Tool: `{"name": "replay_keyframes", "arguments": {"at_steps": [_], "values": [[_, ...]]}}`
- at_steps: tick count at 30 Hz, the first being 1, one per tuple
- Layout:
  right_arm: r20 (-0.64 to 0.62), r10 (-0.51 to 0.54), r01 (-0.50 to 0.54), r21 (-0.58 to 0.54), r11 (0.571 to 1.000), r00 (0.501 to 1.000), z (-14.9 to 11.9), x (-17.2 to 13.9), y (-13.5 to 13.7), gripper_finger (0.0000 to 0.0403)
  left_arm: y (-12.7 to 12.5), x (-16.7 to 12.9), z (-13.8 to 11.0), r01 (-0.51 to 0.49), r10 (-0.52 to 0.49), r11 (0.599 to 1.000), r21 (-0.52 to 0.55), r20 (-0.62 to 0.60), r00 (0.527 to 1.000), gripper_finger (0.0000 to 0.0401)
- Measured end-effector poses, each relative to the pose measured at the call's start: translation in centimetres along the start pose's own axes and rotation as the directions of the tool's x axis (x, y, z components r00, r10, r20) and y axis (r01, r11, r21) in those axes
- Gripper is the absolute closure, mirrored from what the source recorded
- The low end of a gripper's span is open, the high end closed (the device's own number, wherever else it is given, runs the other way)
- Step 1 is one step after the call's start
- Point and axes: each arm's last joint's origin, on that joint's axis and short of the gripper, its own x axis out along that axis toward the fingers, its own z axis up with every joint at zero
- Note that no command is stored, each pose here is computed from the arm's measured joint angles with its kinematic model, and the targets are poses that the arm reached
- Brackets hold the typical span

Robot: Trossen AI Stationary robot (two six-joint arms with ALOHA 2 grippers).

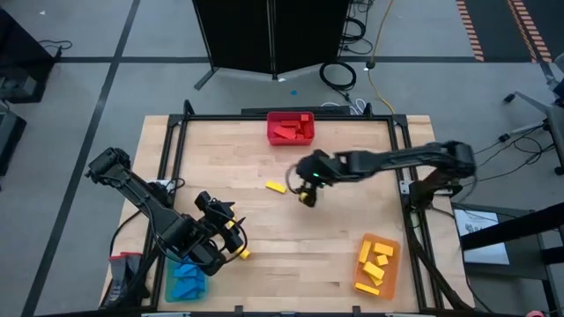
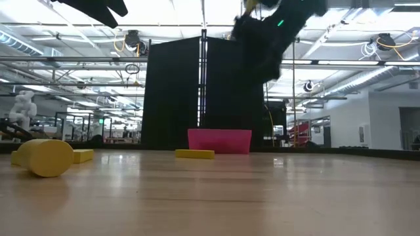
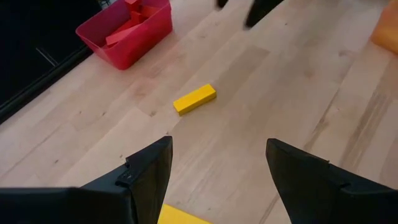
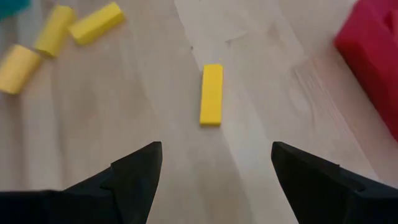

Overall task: Sort blocks
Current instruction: Put the yellow block into the orange bin

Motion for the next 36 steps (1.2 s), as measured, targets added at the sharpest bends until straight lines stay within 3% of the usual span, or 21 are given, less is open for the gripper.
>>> {"name": "replay_keyframes", "arguments": {"at_steps": [4, 12, 17, 24, 28, 33, 36], "values": [[-0.047, -0.001, -0.002, -0.062, 0.998, 0.999, 1.6, 3.9, -1.0, 0.0106, 0.0, 0.0, 0.0, 0.0, 0.0, 1.0, -0.001, 0.0, 1.0, 0.0137], [-0.084, 0.004, -0.02, -0.184, 0.983, 0.996, 4.6, 10.2, -0.5, 0.0106, 0.0, 0.0, 0.0, 0.002, -0.002, 1.0, -0.002, -0.005, 1.0, 0.0137], [-0.146, -0.018, -0.014, -0.218, 0.976, 0.989, 4.2, 13.1, -0.9, 0.0106, 0.0, 0.0, -0.1, 0.007, -0.007, 1.0, -0.002, -0.02, 1.0, 0.0137], [-0.277, -0.041, -0.009, -0.178, 0.984, 0.96, 2.3, 15.5, -2.4, 0.011, 0.0, 0.0, -0.1, 0.007, -0.007, 1.0, 0.001, -0.02, 1.0, 0.0137], [-0.294, -0.03, -0.022, -0.17, 0.985, 0.955, 2.2, 15.6, -2.5, 0.0171, 0.0, 0.0, -0.1, 0.006, -0.006, 1.0, 0.003, -0.02, 1.0, 0.0137], [-0.302, 0.0, -0.052, -0.163, 0.985, 0.953, 2.2, 15.4, -2.4, 0.0326, 0.0, 0.0, -0.1, 0.004, -0.004, 1.0, 0.005, -0.019, 1.0, 0.0137], [-0.309, 0.03, -0.075, -0.135, 0.988, 0.951, 2.1, 15.4, -2.4, 0.0322, 0.0, 0.0, -0.1, 0.004, -0.004, 1.0, 0.005, -0.019, 1.0, 0.0137]]}}
